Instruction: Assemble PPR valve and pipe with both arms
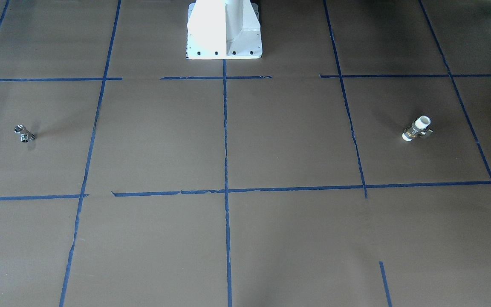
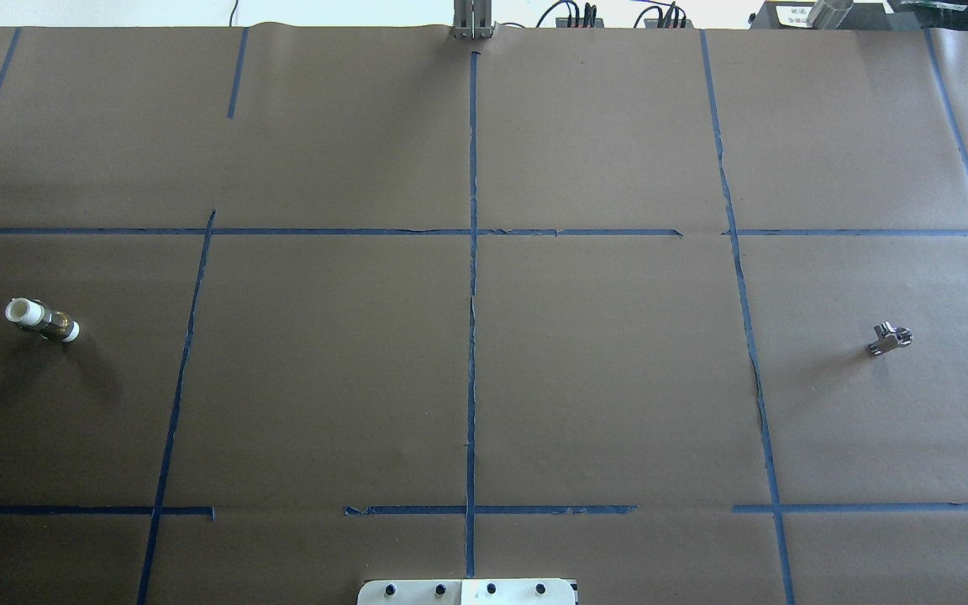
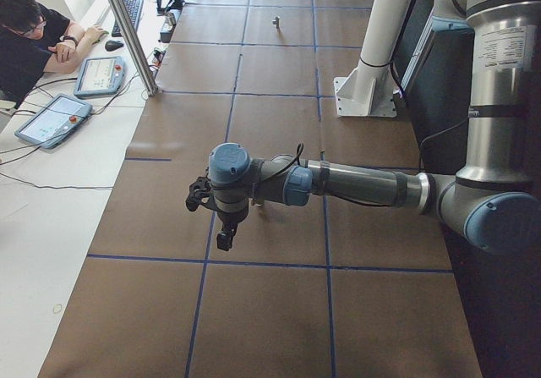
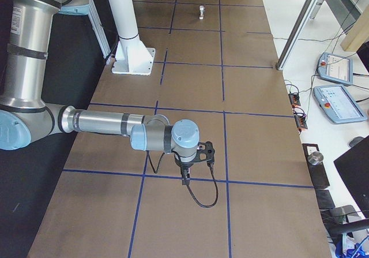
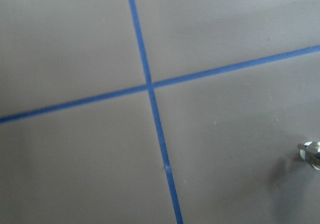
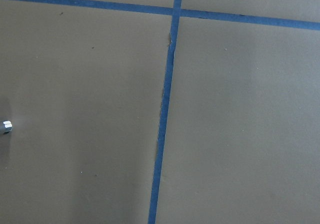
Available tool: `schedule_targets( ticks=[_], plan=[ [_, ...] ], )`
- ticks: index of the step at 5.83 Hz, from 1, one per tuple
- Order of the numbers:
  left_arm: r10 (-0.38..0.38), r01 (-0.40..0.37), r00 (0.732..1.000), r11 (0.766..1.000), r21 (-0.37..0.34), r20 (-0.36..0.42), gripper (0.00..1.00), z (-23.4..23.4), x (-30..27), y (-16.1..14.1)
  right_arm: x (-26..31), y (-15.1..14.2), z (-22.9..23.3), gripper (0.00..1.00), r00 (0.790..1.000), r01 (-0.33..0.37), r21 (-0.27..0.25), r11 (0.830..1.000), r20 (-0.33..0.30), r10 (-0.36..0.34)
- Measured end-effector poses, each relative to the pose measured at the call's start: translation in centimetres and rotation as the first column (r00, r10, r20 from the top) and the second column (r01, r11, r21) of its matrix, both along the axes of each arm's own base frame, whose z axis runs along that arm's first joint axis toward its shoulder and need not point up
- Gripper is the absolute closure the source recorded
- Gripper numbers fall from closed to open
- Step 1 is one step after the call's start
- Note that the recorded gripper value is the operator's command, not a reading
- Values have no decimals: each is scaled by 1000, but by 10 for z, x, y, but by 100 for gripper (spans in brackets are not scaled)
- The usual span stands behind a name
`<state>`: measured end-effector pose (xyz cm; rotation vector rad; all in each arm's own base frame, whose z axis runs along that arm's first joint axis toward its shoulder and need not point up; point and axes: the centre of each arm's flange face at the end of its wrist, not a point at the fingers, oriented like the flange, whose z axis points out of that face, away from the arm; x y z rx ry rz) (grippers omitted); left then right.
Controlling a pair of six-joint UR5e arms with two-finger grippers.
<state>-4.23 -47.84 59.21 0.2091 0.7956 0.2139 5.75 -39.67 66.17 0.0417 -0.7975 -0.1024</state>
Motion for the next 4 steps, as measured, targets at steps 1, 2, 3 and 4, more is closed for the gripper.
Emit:
schedule_targets(
  ticks=[1,2,3,4],
  plan=[
    [1,-1,1000,1000,-17,-20,0,-2,19,0,0,0,0,0,1000,1,0,1000,1,-1],
    [-26,24,999,998,-61,-38,0,-6,46,1,-1,0,-1,0,1000,1,2,1000,2,-1],
    [-73,66,995,993,-95,-61,0,-14,79,3,-1,0,-1,0,1000,2,2,1000,3,-2],
    [-117,107,991,986,-128,-72,0,-23,117,7,-2,0,-1,0,1000,3,1,1000,4,-3]
  ],
)
